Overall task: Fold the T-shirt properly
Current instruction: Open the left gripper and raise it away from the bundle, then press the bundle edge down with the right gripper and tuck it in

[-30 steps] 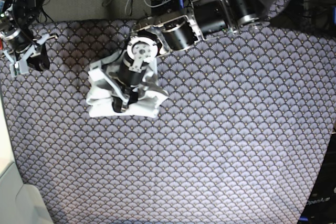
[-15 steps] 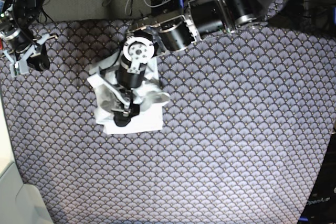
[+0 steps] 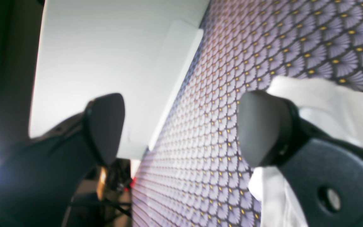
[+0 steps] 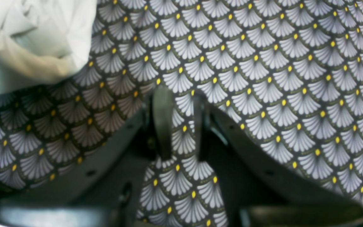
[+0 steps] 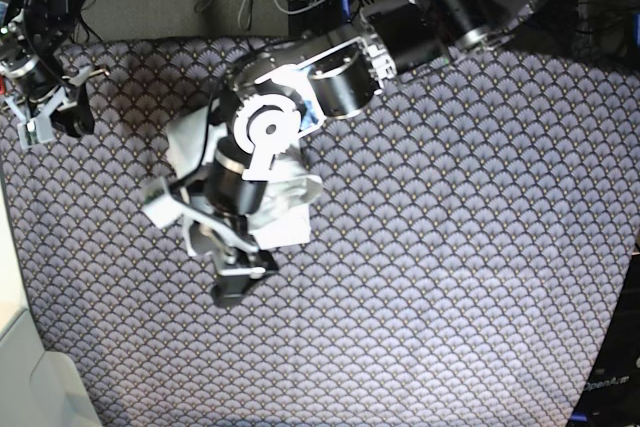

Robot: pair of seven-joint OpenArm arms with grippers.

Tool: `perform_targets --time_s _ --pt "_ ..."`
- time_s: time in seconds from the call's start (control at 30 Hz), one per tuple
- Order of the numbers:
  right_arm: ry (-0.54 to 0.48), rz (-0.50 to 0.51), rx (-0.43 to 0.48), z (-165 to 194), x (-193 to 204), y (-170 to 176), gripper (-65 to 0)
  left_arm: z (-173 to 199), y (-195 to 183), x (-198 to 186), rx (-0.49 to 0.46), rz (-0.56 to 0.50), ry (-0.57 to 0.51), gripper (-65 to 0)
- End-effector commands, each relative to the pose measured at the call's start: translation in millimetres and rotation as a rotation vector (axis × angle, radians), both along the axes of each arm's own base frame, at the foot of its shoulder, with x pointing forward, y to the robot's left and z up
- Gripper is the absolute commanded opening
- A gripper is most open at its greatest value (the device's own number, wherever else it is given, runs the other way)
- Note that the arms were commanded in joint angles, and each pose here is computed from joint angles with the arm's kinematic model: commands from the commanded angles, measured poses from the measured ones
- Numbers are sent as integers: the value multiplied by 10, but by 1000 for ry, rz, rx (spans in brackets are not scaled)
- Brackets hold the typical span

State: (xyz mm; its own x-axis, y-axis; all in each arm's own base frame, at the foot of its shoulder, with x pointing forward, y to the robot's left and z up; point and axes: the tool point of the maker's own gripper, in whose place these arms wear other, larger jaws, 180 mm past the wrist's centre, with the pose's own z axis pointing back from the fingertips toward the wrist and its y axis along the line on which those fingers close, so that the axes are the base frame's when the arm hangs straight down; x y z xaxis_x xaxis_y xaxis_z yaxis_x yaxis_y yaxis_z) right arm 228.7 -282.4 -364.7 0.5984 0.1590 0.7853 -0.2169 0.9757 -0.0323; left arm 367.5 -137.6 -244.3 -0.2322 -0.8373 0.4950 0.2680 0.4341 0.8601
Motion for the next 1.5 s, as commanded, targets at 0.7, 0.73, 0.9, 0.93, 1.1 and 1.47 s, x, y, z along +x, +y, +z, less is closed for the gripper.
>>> perform_targets --time_s 0.7,0.73,0.9,0.93,1.1,1.47 --pt "-40 270 -166 57 316 836 -544 -94 2883 -168 -57 625 28 -82" --pt "-43 273 -198 54 357 861 -544 -153 2974 -236 -53 650 45 -82" --pt "-130 260 -317 335 577 979 -543 -436 3246 -527 -18 726 125 -82" --pt "-149 257 -317 393 610 1003 -544 -475 3266 -566 -14 732 137 -82" --pt "-197 247 -304 538 665 1101 -546 -641 3272 -732 7 734 189 -82" --pt "-201 415 -225 462 511 1796 -547 -690 3237 -781 7 732 206 -82"
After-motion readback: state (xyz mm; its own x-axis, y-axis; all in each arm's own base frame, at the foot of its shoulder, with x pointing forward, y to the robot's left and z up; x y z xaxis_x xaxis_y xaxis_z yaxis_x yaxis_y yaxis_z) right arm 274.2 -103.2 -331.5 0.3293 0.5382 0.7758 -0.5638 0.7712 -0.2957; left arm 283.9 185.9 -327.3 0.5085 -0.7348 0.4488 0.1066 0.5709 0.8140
